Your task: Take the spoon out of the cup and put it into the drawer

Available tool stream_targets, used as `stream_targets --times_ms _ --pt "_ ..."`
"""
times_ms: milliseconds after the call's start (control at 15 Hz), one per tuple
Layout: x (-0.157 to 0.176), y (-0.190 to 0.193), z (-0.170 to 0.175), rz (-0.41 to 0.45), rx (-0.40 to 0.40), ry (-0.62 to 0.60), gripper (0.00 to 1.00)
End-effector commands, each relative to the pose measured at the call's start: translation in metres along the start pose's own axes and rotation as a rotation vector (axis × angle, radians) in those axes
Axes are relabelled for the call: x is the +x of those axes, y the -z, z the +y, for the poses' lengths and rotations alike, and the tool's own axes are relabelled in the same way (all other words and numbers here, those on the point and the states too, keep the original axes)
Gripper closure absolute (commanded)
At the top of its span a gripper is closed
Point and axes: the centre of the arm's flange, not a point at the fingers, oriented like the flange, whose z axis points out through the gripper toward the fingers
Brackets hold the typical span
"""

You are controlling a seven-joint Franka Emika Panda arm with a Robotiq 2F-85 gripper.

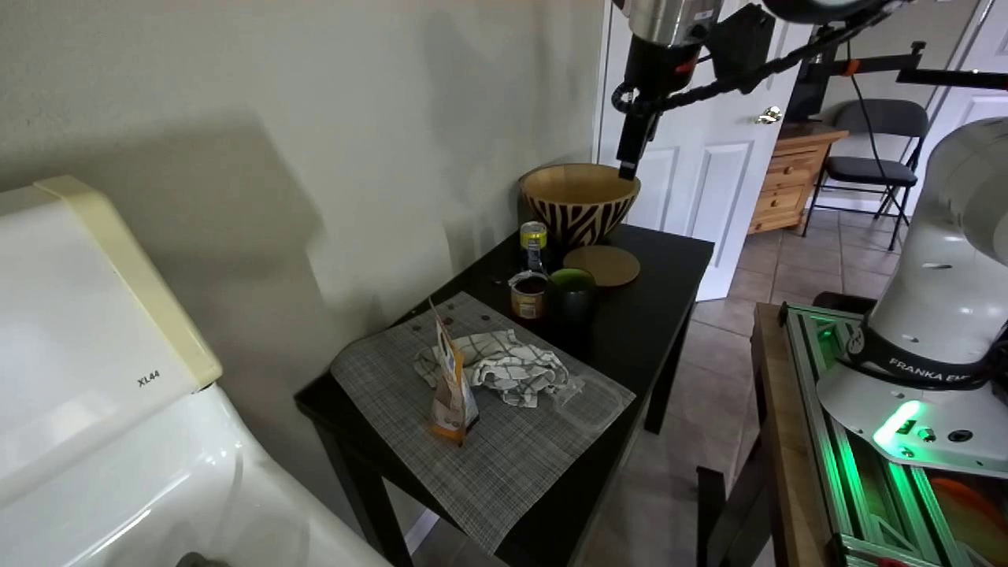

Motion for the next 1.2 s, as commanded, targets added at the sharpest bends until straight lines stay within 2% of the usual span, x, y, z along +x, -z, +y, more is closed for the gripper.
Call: stream_targets --times_ms 0,133,200,400,467,800,1133 --pt "0.032 -0.030 -0.027 0.139 -0.150 -0.028 0.00" --pt "0.037 -0.036 -0.028 0.118 -0.084 0.027 0.00" --pt "0.025 -0.023 -0.027 0.121 -0.090 0.013 0.00" --pt "0.031 -0.034 -0.028 0.099 -0.079 0.018 0.00" --pt "0.033 -0.043 -0.030 0.122 -0.096 -0.050 0.00" --pt "0.023 -0.100 -0.051 0.221 -0.118 -0.177 0.00" --pt "0.007 -0.147 -0.069 0.240 -0.217 -0.119 0.00"
